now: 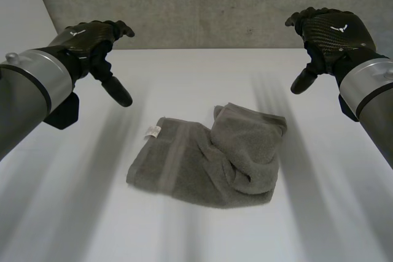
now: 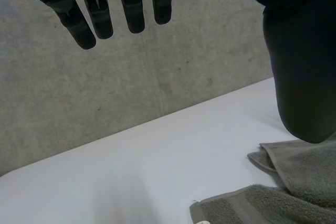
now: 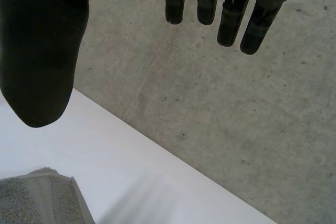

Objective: Fold the towel.

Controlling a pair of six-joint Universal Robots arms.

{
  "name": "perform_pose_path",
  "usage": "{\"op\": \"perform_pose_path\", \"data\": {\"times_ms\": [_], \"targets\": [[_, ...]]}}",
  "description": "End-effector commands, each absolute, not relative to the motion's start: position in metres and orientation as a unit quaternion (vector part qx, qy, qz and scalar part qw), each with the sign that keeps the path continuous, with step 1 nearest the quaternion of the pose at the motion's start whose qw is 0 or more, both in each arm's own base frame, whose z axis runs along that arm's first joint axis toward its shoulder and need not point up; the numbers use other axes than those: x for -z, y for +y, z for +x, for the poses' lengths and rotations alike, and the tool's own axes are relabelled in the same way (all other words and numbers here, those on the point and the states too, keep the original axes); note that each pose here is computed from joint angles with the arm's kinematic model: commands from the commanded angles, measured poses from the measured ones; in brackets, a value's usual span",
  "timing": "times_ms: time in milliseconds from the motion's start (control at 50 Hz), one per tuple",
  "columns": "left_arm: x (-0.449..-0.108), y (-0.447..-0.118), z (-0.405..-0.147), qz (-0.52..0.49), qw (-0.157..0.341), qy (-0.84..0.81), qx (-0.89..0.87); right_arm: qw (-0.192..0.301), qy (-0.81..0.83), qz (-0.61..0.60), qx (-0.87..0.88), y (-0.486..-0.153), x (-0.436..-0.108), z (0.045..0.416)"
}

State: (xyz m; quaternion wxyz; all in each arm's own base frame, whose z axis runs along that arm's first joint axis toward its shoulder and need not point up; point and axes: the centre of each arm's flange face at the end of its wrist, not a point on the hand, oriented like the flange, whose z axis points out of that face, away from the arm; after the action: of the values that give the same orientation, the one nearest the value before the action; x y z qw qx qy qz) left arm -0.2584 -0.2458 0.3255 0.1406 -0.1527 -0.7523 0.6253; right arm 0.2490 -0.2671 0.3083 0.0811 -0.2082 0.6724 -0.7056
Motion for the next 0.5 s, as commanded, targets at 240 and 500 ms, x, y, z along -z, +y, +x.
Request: {"op": "perform_pose_path", "data": {"times_ms": [240,500], "targets": [[-0.306,-0.247,-0.273,-0.168,0.139,-0.758,-0.614,0.076,0.702,-0.265,0.657,-0.278,-0.268,0.256],[-0.186,-0.249,-0.304,-0.318,0.061,-0.814,-0.482,0.056,0.730,-0.428,0.530,-0.259,-0.177,0.290]]}}
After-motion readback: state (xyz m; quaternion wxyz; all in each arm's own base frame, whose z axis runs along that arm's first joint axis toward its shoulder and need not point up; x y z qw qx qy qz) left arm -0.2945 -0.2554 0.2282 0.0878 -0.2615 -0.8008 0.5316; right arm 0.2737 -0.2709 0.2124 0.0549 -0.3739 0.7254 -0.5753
